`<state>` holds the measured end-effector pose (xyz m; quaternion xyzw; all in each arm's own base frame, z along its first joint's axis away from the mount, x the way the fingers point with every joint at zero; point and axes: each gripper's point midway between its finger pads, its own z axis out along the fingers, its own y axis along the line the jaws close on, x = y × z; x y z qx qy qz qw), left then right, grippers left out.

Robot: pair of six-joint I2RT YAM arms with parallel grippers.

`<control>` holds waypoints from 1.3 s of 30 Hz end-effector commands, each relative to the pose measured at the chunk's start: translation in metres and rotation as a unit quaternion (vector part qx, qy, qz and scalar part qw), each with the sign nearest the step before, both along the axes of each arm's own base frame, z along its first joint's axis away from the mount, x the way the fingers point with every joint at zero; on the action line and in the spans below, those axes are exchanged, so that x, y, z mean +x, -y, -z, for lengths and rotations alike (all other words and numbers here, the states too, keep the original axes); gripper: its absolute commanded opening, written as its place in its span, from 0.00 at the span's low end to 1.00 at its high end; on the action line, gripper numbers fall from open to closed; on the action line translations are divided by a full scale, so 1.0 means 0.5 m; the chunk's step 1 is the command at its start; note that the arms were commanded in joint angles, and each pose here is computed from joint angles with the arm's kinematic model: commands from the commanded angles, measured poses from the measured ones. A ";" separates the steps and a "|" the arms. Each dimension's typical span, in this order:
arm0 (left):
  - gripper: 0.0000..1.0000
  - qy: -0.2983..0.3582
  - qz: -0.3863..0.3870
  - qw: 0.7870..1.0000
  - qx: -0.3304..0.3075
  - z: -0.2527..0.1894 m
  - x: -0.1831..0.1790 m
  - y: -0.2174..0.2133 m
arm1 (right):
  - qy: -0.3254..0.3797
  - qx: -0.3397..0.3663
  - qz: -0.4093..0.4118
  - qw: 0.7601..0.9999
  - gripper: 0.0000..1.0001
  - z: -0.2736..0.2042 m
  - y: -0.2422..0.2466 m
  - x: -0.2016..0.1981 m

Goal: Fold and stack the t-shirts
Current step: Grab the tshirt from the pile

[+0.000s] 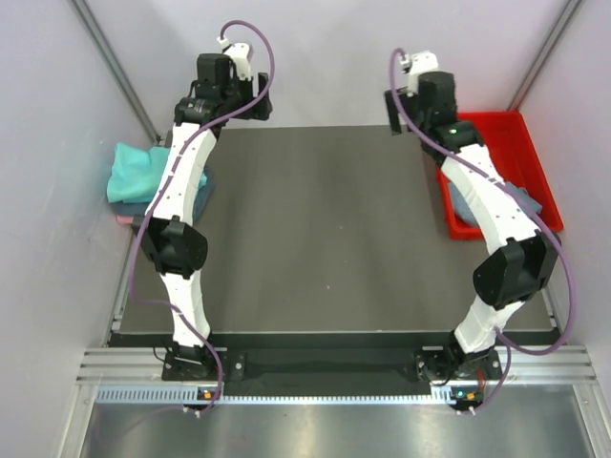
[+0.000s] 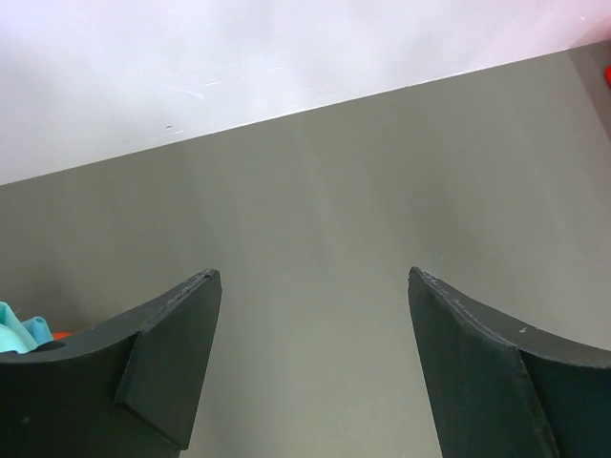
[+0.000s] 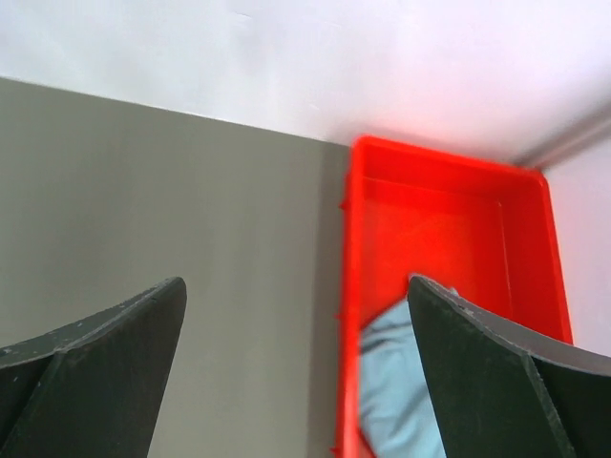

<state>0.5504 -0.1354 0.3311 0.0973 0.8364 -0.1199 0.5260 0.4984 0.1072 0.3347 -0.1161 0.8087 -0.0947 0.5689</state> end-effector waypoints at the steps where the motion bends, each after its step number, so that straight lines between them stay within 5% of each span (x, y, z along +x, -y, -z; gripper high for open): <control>1: 0.84 0.021 0.006 1.000 0.002 -0.023 0.003 0.007 | -0.012 0.049 0.053 0.997 1.00 -0.014 0.131 -0.001; 9: 0.82 -0.009 0.019 1.000 -0.002 0.023 0.001 0.019 | -0.138 0.081 0.133 0.978 0.97 0.190 0.330 -0.033; 19: 0.82 -0.014 0.028 1.000 0.001 0.030 -0.007 0.031 | -0.262 0.140 0.175 0.939 0.99 0.407 0.454 -0.100; 29: 0.82 -0.007 0.026 1.000 0.007 0.016 -0.014 0.026 | -0.316 0.085 0.195 0.925 0.95 0.520 0.575 -0.110; 32: 0.83 -0.005 0.026 1.000 0.008 0.016 -0.012 0.025 | -0.320 0.082 0.189 0.925 0.70 0.531 0.578 -0.103; 33: 0.83 -0.006 0.025 1.000 0.007 0.017 -0.011 0.026 | -0.318 0.082 0.188 0.926 0.36 0.528 0.575 -0.099; 35: 0.83 -0.008 0.026 1.000 0.007 0.021 -0.010 0.026 | -0.308 0.076 0.194 0.928 0.00 0.511 0.576 -0.091; 39: 0.83 -0.016 0.027 0.999 0.005 0.035 -0.006 0.029 | -0.252 0.082 0.190 0.945 0.00 0.415 0.558 -0.056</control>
